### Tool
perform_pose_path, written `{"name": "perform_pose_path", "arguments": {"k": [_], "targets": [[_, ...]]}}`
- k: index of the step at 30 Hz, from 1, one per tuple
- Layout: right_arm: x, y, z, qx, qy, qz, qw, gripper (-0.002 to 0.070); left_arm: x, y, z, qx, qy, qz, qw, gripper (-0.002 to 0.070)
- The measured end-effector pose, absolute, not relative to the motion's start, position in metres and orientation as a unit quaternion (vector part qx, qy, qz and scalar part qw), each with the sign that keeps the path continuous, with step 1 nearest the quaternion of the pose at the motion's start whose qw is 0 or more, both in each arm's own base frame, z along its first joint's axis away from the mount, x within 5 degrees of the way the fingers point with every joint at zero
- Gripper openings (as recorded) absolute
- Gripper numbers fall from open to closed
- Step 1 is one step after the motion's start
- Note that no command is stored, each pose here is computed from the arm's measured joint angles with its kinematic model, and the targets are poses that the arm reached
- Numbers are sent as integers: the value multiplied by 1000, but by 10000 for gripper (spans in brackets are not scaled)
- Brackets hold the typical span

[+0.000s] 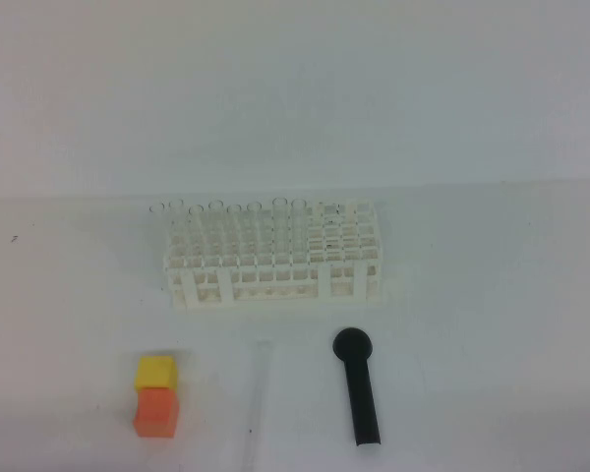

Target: Place the test tubes

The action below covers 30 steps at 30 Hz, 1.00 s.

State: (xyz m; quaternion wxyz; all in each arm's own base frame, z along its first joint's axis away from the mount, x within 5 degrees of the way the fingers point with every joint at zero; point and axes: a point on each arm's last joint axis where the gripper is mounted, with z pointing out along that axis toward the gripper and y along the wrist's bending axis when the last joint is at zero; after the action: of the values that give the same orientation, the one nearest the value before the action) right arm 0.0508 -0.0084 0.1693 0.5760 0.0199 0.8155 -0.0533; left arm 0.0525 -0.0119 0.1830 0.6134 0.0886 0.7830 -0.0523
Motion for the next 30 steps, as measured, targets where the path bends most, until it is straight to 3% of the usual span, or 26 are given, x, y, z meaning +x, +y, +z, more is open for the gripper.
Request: {"name": "perform_pose_path", "arguments": {"k": [12, 22, 30], "targets": [[51, -8, 169, 20, 816, -53, 576, -1, 53, -12, 183, 88, 783, -53, 613, -1], [51, -8, 169, 20, 816, -53, 576, -1, 55, -14, 202, -29, 721, -177, 670, -1], [51, -8, 169, 20, 816, -53, 576, -1, 55, -14, 202, -38, 718, -186, 670, -1]]}}
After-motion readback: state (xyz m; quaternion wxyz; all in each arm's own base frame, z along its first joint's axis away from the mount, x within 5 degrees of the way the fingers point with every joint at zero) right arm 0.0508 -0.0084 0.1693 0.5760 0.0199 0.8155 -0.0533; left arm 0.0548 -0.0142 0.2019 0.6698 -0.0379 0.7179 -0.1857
